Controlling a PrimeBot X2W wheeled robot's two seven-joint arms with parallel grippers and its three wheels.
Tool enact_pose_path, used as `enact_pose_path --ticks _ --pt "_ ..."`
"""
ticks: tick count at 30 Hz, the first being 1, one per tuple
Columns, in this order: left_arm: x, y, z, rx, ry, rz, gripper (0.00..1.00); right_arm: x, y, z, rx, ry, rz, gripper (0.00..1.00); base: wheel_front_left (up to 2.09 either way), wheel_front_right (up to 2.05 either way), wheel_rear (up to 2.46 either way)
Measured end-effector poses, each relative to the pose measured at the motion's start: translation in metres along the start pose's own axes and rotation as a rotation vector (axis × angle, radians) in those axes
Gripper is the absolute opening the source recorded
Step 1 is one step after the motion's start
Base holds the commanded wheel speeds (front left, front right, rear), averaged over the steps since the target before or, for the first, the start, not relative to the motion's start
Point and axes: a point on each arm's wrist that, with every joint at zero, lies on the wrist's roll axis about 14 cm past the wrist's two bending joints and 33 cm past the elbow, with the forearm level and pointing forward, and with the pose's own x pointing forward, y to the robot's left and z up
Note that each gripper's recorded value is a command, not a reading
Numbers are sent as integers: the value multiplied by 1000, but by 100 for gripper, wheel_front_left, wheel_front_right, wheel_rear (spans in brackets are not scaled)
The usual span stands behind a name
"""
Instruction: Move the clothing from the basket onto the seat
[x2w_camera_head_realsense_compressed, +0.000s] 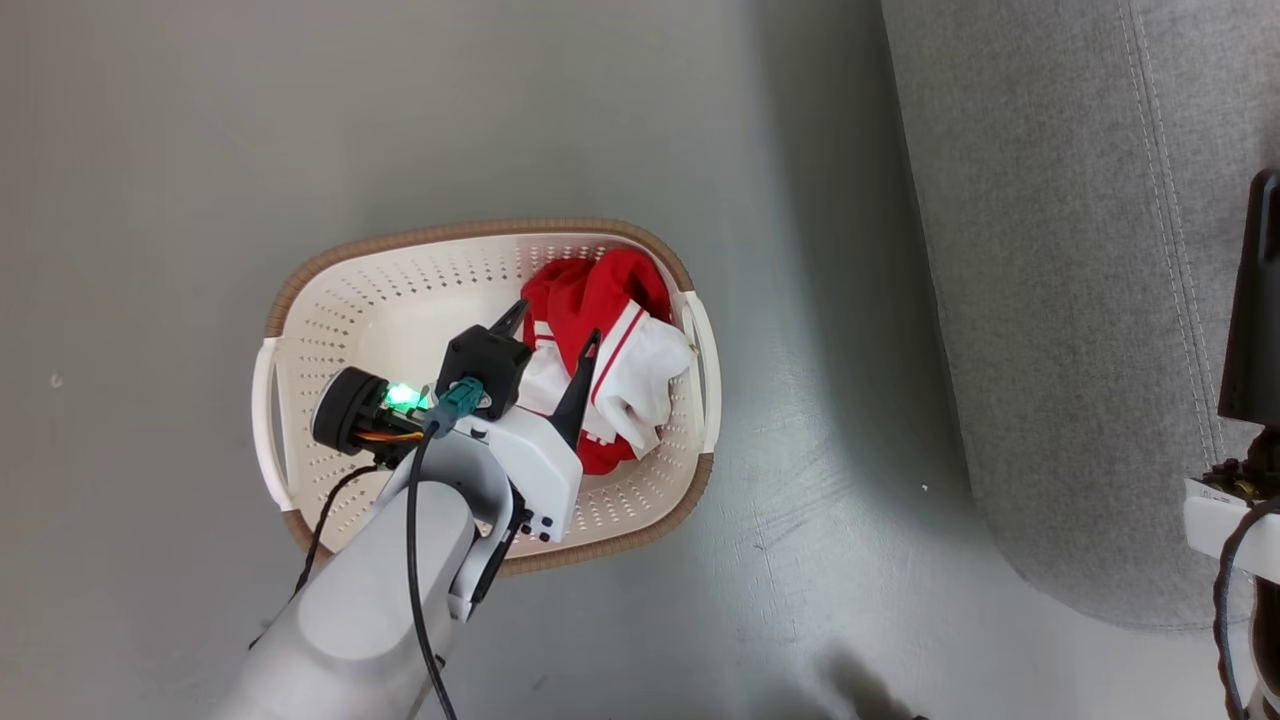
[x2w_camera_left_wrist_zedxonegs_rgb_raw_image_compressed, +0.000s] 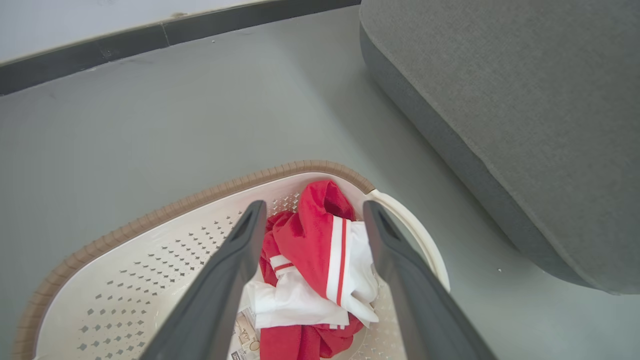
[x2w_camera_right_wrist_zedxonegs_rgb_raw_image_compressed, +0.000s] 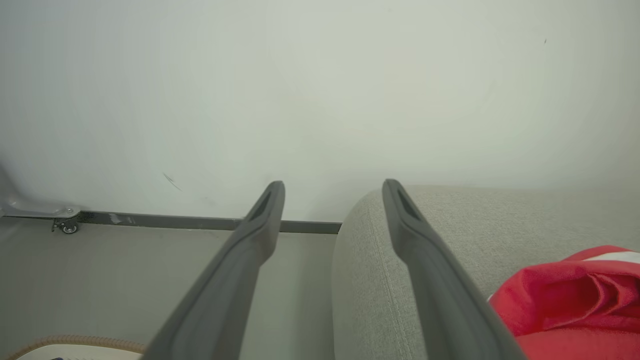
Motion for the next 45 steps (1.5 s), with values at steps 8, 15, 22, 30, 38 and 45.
enact_pose_path --ticks 8,15,22,30,38,45 --pt "12 1 -16 8 47 -18 100 2 -4 -6 -15 2 -12 100 0 0 0" --pt "23 0 -26 5 78 -27 100 7 -4 -11 -22 5 -14 100 0 0 0" --pt "34 -3 -33 -3 98 -44 100 8 -2 -27 -27 48 -10 100 0 0 0" --pt "42 0 -52 -12 142 -43 100 15 0 -38 -24 60 -6 100 0 0 0" --pt "49 -3 -67 -33 179 -63 100 22 4 -47 -29 68 2 100 0 0 0" --pt "54 -5 -76 -50 201 -74 100 24 4 -55 -35 79 2 100 0 0 0"
